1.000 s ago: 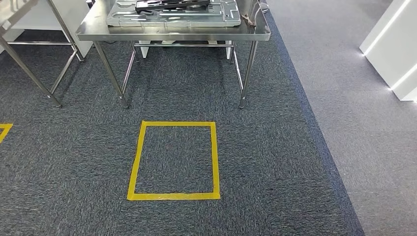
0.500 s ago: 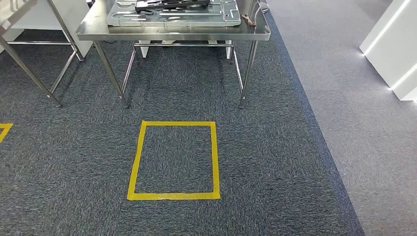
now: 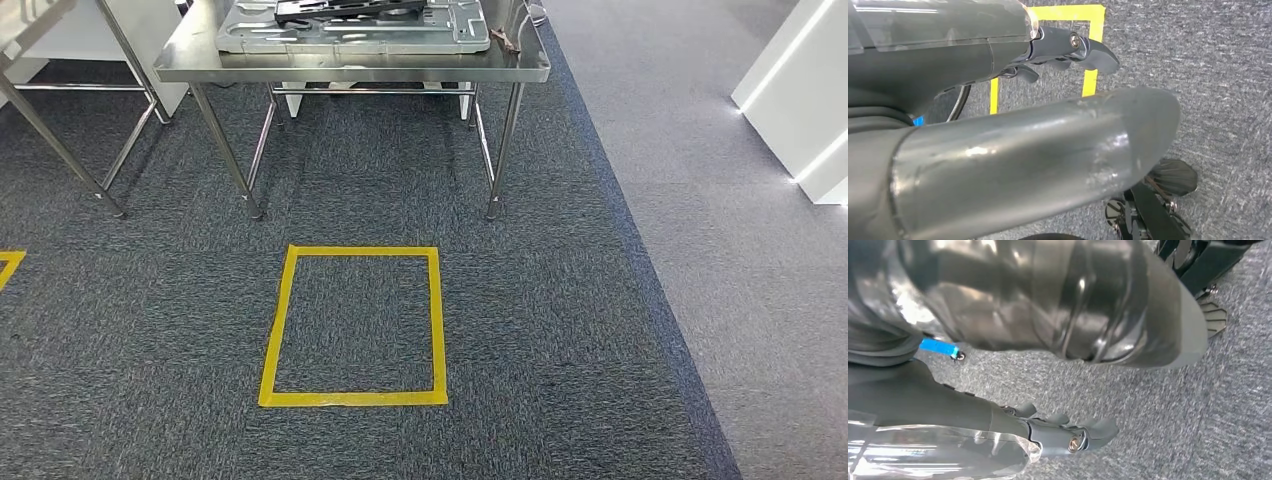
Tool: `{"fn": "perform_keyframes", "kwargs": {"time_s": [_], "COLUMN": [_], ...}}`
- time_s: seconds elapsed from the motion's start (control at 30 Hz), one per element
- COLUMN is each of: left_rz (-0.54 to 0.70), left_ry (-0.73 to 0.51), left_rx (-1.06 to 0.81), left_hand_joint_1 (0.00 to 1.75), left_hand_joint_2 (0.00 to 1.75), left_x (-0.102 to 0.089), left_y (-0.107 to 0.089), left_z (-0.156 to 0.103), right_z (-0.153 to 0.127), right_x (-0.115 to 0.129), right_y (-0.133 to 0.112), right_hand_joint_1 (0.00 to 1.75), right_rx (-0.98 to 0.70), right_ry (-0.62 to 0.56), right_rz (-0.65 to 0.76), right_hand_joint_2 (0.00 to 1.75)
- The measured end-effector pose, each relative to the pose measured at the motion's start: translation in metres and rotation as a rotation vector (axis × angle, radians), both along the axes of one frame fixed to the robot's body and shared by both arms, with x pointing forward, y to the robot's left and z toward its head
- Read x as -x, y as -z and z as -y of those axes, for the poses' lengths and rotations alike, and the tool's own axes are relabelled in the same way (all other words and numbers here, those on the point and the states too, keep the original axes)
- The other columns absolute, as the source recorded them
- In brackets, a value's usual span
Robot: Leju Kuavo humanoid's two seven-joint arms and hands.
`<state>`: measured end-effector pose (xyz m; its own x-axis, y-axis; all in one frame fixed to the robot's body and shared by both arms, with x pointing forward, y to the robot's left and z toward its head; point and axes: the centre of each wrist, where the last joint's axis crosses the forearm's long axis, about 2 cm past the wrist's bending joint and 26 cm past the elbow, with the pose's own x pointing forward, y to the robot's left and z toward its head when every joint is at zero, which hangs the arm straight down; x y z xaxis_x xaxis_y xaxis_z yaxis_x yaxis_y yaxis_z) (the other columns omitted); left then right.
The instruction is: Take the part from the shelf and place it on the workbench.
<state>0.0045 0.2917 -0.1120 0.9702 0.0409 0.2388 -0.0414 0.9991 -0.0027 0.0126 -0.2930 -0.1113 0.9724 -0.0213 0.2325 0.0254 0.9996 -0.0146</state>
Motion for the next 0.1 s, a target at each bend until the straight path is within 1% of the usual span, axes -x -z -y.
{"fn": "perform_keyframes", "kwargs": {"time_s": [0.1], "left_rz": [-0.003], "left_ry": [-0.004], "left_rx": [0.004], "left_hand_joint_1": [0.00], "left_hand_joint_2": [0.00], "left_x": [0.0012], "left_y": [-0.0002], "left_z": [0.0016], "right_z": [-0.0021], "right_x": [0.0013], "right_y": [-0.0001], "right_hand_joint_1": [0.00], "right_rx": [-0.010], "right_ry": [0.008], "right_rz": [0.004], "right_hand_joint_2": [0.00]}}
